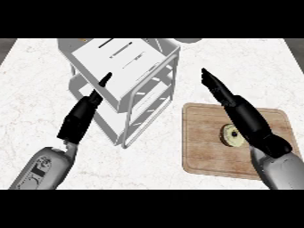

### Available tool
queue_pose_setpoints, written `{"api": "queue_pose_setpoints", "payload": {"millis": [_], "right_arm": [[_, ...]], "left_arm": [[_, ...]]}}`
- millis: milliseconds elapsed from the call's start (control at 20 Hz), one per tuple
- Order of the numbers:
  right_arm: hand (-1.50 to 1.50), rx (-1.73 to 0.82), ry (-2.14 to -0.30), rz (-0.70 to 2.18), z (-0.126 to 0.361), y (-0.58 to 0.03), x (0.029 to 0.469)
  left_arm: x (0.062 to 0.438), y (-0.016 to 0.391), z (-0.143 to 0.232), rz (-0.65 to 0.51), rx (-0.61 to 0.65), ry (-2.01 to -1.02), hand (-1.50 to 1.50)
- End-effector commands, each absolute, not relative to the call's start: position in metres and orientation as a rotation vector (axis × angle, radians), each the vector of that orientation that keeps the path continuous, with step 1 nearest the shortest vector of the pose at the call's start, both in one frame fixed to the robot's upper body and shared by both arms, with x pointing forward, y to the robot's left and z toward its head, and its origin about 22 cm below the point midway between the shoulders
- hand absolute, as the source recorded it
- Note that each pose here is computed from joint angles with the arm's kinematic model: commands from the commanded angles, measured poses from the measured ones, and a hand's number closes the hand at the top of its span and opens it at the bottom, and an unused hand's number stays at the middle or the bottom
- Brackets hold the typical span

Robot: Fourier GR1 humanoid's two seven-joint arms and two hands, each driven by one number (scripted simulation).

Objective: Pick the cupcake from the cutting board and place it in the tiered basket

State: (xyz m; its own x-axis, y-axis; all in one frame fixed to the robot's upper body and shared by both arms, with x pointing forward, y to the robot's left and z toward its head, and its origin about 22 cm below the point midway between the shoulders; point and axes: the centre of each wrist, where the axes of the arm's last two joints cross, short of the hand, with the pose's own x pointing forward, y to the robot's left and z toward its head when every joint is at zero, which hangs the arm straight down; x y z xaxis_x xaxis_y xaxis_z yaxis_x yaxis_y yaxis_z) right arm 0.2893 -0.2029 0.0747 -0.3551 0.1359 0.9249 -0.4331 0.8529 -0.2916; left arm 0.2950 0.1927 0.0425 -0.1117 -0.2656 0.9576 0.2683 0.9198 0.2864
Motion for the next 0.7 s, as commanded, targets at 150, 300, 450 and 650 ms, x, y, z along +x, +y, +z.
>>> {"api": "queue_pose_setpoints", "payload": {"millis": [150,300,450,650], "right_arm": [[-1.50,-0.274,-1.688,-0.086,0.052,-0.254,0.309],[-1.50,-0.706,-1.451,-0.158,0.019,-0.312,0.292],[-1.50,-0.642,-1.442,-0.580,0.005,-0.243,0.308],[-1.50,-0.870,-1.580,-0.511,0.018,-0.216,0.328]], "left_arm": [[0.288,0.215,0.025,-0.326,0.032,-1.594,0.00],[0.281,0.215,0.020,-0.275,0.002,-1.570,0.00],[0.275,0.214,0.012,-0.256,-0.061,-1.550,0.00],[0.270,0.214,-0.014,-0.248,-0.075,-1.524,0.00]]}}
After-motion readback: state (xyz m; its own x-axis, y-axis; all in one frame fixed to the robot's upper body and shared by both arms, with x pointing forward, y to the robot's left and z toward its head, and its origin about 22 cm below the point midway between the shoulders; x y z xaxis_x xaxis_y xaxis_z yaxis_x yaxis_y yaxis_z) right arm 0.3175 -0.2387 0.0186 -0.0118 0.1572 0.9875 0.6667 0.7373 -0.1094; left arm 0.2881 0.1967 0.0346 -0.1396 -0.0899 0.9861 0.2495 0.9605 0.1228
